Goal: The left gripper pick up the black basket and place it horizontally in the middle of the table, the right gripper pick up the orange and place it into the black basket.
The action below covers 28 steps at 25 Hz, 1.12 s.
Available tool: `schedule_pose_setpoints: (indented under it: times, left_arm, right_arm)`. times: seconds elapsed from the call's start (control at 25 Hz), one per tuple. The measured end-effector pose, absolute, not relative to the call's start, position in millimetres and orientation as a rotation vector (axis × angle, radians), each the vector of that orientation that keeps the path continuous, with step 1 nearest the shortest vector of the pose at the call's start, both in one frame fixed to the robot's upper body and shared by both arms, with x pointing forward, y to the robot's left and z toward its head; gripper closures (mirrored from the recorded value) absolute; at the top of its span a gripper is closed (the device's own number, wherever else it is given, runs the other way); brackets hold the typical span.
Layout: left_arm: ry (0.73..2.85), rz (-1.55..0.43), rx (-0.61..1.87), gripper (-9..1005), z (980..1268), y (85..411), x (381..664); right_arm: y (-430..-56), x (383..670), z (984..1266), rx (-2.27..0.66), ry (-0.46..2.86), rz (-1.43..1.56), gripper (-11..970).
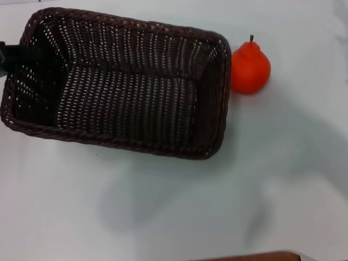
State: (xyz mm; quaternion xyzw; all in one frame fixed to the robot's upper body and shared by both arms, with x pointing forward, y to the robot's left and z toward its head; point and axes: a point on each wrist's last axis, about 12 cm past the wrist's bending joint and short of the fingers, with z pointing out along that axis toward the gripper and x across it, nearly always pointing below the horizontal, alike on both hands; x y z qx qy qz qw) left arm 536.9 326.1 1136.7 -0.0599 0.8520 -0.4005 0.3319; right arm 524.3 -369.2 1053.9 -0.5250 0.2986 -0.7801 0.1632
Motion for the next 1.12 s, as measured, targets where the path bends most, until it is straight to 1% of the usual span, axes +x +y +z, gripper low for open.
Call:
schedule_pose_setpoints:
  times: [0.28,0.6,1.12]
  left_arm:
    - [2.185,-1.099,-0.23,758,1119,327,532]
    - [2.175,-1.111,-0.326,745,1101,332,523]
    - [2.148,-1.18,-0.391,723,1088,333,511]
  right_arm:
    - [-366,528,1055,-1.49,0.847,-2.217,136]
    - [-365,528,1055,-1.491,0.849,-2.213,135]
    - [-363,528,1052,-1.506,0.863,-2.191,135]
